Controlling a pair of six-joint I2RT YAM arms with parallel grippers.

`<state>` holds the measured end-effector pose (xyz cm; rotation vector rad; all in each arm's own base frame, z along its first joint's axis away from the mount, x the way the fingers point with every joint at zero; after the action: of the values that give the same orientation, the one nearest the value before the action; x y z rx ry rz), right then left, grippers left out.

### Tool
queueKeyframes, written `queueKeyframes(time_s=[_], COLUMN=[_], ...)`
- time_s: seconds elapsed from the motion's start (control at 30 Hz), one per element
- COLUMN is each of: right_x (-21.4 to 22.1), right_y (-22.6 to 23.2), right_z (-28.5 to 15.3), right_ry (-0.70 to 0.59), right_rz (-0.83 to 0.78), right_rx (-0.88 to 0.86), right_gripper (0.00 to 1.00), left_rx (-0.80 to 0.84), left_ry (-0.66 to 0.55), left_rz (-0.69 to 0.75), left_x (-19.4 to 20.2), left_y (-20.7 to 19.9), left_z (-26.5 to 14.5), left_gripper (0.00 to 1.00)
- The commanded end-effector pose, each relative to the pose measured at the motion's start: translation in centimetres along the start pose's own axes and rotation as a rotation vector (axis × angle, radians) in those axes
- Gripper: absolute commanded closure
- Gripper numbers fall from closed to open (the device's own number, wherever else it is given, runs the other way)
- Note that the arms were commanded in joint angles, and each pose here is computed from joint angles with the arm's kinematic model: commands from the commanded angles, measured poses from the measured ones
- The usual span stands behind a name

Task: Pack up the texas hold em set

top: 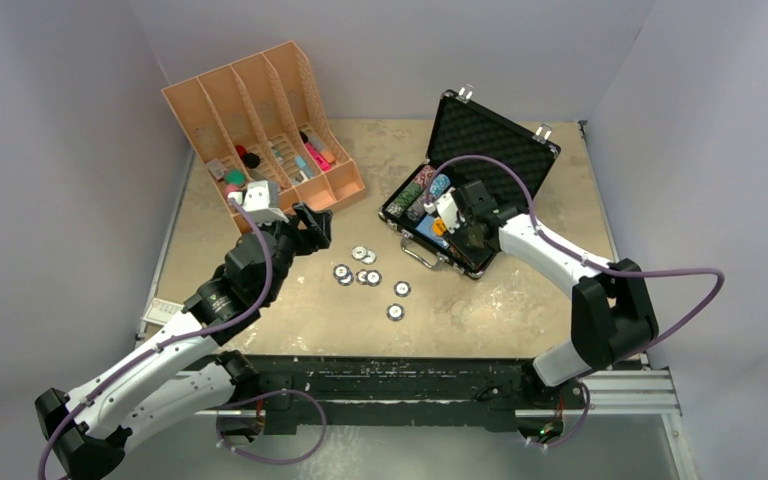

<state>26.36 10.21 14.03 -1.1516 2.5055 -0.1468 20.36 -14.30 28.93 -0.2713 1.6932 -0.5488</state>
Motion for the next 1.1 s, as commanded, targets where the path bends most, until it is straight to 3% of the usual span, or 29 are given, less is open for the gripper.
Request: queueKeyframes(time_s=[0.0, 0.27, 0.47, 0.6, 0.67, 0.9, 1.07], right_x=[-1.3, -4.9, -7.7, -9.0, -9.9, -11.4, -10.4], right_y=[-0.5, -1.6, -1.7, 0.4, 2.8, 11.3, 15.3], right_z=[-1.3, -6.0, -7.9, -7.3, -6.8, -3.4, -0.9], right_ry=[-0.056, -0.293, -0.446, -0.548, -0.538, -0.385, -0.198], right_rz=[-0.001, 0.106, 0.408, 0.584, 0.58, 0.547, 0.494], right_rx=[0.017, 0.047, 0.034, -0.078, -0.187, -0.178, -0.107], right_gripper=[0.6, 0.59, 0.69, 0.67, 0.66, 0.39, 0.34], left_rx=[0.016, 0.011, 0.02, 0.011, 0.009, -0.029, -0.079], left_ry=[-0.048, -0.059, -0.097, -0.105, -0.11, -0.135, -0.15], left_rz=[-0.001, -0.026, -0.092, -0.116, -0.127, -0.135, -0.118], left_x=[-1.3, -1.7, -2.5, -2.7, -2.9, -3.7, -3.9], left_y=[-0.4, -0.5, -0.6, -0.5, -0.5, 0.1, 0.9], left_z=[-0.2, -0.3, -0.9, -1.1, -1.3, -1.9, -2.2], left_gripper=[0.31, 0.31, 0.31, 0.31, 0.31, 0.31, 0.31])
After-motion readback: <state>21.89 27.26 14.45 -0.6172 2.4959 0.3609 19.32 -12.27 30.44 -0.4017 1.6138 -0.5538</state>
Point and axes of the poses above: each gripper's point midway between its finger pads, its own z axis out along the fingers, its own y axis along the line the jaws close on, x = y × z, the point moved 7 cm from there along -z, back along the fingers, and after that the axes turned 5 degrees about -z, right-handed, at the moved point
